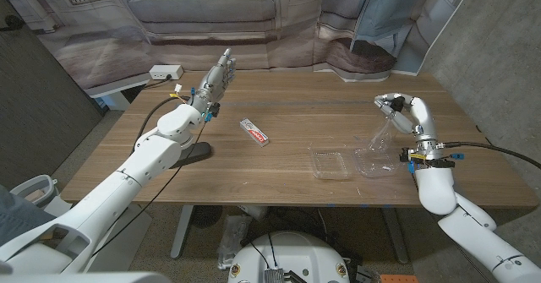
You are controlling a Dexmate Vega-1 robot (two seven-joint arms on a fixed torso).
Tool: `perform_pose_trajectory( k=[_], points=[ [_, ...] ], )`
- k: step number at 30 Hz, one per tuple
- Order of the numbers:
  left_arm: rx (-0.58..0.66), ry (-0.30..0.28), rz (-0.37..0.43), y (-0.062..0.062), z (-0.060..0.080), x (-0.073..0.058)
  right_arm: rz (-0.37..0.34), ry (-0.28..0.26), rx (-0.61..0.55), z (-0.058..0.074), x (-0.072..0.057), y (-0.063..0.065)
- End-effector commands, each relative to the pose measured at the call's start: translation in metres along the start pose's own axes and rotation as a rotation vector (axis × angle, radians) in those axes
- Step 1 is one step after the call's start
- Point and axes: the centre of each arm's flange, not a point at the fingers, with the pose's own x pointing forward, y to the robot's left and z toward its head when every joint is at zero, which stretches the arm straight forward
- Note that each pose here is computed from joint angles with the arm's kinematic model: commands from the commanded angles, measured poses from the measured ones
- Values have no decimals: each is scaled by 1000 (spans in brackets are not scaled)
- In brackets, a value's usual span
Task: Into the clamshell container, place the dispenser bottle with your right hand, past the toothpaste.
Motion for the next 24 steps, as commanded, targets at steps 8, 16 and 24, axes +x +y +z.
perform_pose_trajectory(
  k=[8,16,24],
  points=[
    [1,16,-15,-4,-3,3,-17,16,-65,-6,-8,2],
    [5,17,-24,-7,-2,6,-25,28,-77,-10,-13,2],
    [3,19,-32,-11,-2,10,-42,35,-93,-15,-18,4]
  ],
)
